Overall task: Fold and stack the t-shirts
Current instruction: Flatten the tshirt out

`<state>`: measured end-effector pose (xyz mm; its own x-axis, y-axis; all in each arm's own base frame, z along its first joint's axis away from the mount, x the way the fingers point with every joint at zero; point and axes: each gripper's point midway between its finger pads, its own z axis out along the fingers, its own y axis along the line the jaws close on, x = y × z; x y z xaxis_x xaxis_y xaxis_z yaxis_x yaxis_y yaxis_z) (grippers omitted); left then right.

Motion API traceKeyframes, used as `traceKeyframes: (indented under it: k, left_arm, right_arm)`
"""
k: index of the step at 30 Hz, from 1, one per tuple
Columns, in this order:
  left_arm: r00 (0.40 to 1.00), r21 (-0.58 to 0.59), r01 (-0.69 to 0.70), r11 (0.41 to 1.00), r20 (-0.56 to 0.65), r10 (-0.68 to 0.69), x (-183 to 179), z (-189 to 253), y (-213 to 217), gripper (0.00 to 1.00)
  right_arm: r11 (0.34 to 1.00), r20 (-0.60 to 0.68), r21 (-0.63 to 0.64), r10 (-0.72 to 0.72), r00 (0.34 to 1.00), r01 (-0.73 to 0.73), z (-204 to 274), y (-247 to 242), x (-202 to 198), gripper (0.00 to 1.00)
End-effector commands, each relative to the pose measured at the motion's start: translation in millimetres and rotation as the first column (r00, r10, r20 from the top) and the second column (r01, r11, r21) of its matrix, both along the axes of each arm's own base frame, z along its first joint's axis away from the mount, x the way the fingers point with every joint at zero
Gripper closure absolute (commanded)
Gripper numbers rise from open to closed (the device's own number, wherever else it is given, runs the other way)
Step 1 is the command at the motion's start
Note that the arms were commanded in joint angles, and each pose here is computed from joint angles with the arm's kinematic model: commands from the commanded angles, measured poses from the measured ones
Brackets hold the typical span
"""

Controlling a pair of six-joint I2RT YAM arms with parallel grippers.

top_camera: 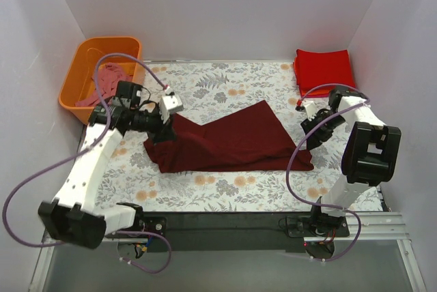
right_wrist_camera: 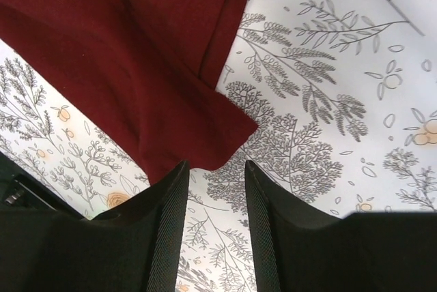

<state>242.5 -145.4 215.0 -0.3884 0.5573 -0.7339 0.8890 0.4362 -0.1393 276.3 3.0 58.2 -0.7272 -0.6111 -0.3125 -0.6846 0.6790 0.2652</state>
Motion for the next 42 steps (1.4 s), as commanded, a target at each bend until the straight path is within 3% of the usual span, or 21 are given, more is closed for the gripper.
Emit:
traceKeyframes:
  k: [1,3,4,5,11,19,27,36,39,40,42]
  left_arm:
    - [0.932,-0.103,0.362,0.926,0.046,-0.359,-99,26,-23,1.00]
    - [0.909,-0.011,0.405,0.914,0.111,-0.401,-122,13,-11,1.00]
    - [0.885,0.025,0.459,0.888,0.080,-0.459,-140,-11,-8,1.00]
    - [0.856,0.103,0.493,0.864,0.122,-0.503,-149,-29,4,1.00]
    - [0.850,0.167,0.486,0.858,0.137,-0.508,-145,-53,13,1.00]
    - [0.793,0.308,0.535,0.787,0.137,-0.593,-148,-98,37,1.00]
    - [0.830,0.248,0.507,0.825,0.119,-0.545,-137,-90,23,1.00]
    - [0.873,0.232,0.442,0.866,0.112,-0.475,-122,-91,16,1.00]
    - [0.891,0.221,0.411,0.884,0.106,-0.441,-115,-89,13,1.00]
    - [0.899,0.217,0.396,0.892,0.105,-0.425,-113,-88,12,1.00]
    - [0.916,0.202,0.351,0.915,0.128,-0.380,-101,-82,6,1.00]
  right_arm:
    - [1.000,0.035,0.023,0.011,0.999,-0.012,16,3,6,0.53]
    - [1.000,0.038,0.017,0.022,0.999,-0.023,16,2,5,0.52]
    - [0.999,0.038,0.017,0.026,0.999,-0.027,15,2,5,0.52]
    - [0.999,0.030,0.027,0.025,0.999,-0.026,13,4,4,0.51]
    - [0.999,-0.005,0.031,0.025,1.000,-0.025,0,4,1,0.50]
    - [1.000,-0.028,0.013,-0.001,1.000,0.002,-19,3,7,0.50]
    - [1.000,-0.034,-0.001,-0.009,0.999,0.009,-32,4,10,0.53]
    - [0.996,-0.033,-0.074,0.040,0.999,-0.042,-60,3,-12,0.48]
    - [0.996,-0.045,-0.073,0.045,0.998,-0.048,-64,4,-19,0.63]
    - [0.996,-0.042,-0.075,0.043,0.998,-0.046,-63,4,-19,0.80]
    - [0.997,-0.027,-0.066,0.045,0.999,-0.046,-56,6,-18,0.98]
